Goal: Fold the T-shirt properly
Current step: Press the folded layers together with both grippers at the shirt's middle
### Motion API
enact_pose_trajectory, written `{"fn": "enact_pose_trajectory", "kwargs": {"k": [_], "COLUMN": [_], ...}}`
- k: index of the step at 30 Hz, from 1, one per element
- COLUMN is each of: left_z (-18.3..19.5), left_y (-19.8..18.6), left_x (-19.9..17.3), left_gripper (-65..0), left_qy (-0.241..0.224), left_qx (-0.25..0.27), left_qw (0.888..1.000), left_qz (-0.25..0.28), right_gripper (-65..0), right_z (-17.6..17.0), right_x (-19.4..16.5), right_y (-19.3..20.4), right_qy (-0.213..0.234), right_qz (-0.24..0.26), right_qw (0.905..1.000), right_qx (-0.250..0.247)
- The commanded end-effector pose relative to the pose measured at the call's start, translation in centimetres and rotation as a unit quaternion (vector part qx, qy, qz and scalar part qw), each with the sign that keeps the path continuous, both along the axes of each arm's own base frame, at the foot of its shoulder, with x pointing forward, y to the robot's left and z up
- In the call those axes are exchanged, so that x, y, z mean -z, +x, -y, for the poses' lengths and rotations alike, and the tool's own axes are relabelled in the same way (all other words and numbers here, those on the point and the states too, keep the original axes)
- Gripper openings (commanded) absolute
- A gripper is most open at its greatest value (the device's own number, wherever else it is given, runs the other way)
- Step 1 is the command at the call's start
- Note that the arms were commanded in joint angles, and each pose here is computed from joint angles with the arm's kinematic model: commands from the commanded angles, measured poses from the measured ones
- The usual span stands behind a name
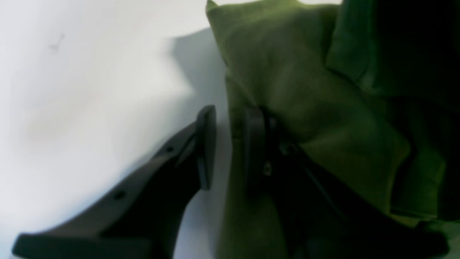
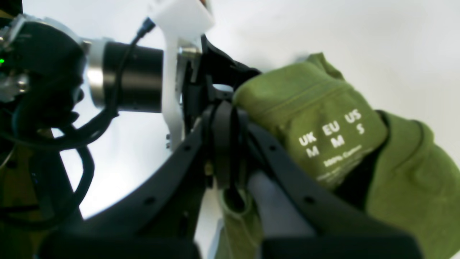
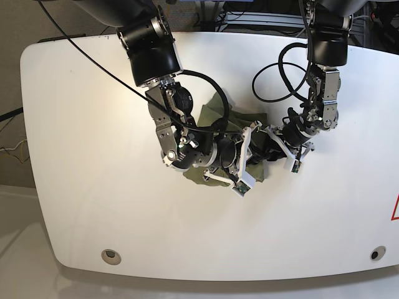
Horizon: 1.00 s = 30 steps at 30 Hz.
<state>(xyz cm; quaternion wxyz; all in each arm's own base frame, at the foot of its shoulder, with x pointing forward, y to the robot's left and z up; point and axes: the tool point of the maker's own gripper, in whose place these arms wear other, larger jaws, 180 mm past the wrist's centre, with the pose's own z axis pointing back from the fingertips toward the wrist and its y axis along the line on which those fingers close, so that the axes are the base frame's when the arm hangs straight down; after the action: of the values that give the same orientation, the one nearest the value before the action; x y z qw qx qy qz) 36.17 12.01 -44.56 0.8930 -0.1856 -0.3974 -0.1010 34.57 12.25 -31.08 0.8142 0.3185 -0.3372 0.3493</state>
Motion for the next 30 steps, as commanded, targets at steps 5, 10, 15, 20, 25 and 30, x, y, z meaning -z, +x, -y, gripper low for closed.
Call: {"fn": "enact_pose_trajectory", "kwargs": {"k": [5,10,15,20,25,30], "left_z": [-1.3,-1.3,-1.3,-1.3,-1.2,-1.2], "left_y": [-6.6,-6.6,-6.6,-6.5,-6.5,-6.5], "left_x": [6.3,6.3,6.3,6.3,6.3,6.3], "left_gripper": [-53.1,-53.1,-53.1,-53.1,-53.1,-53.1], "left_qy": [0.096,0.096,0.096,0.096,0.095,0.095], "left_qx": [0.045,0.045,0.045,0.045,0.045,0.045], "left_qw": [0.982,0.982,0.982,0.982,0.982,0.982], "left_qz": [-0.155,-0.155,-0.155,-0.154,-0.154,-0.154], "right_gripper": [-65.0,-65.0,-65.0,-65.0,-65.0,-65.0], "right_z": [-1.2,-1.3,-1.9,-2.3,-2.3,-2.3], "right_x": [-0.2,0.9,1.7,2.7,3.4,3.4], "right_y": [0.8,0.8,0.3,0.0,0.0,0.1], "right_qy": [0.037,0.04,0.038,0.043,0.046,0.049], "right_qz": [-0.003,-0.017,-0.025,-0.035,-0.044,-0.041], "right_qw": [0.9993,0.9991,0.9989,0.9985,0.998,0.9979], "right_qx": [0.002,0.005,-0.001,-0.001,0.005,0.008]}}
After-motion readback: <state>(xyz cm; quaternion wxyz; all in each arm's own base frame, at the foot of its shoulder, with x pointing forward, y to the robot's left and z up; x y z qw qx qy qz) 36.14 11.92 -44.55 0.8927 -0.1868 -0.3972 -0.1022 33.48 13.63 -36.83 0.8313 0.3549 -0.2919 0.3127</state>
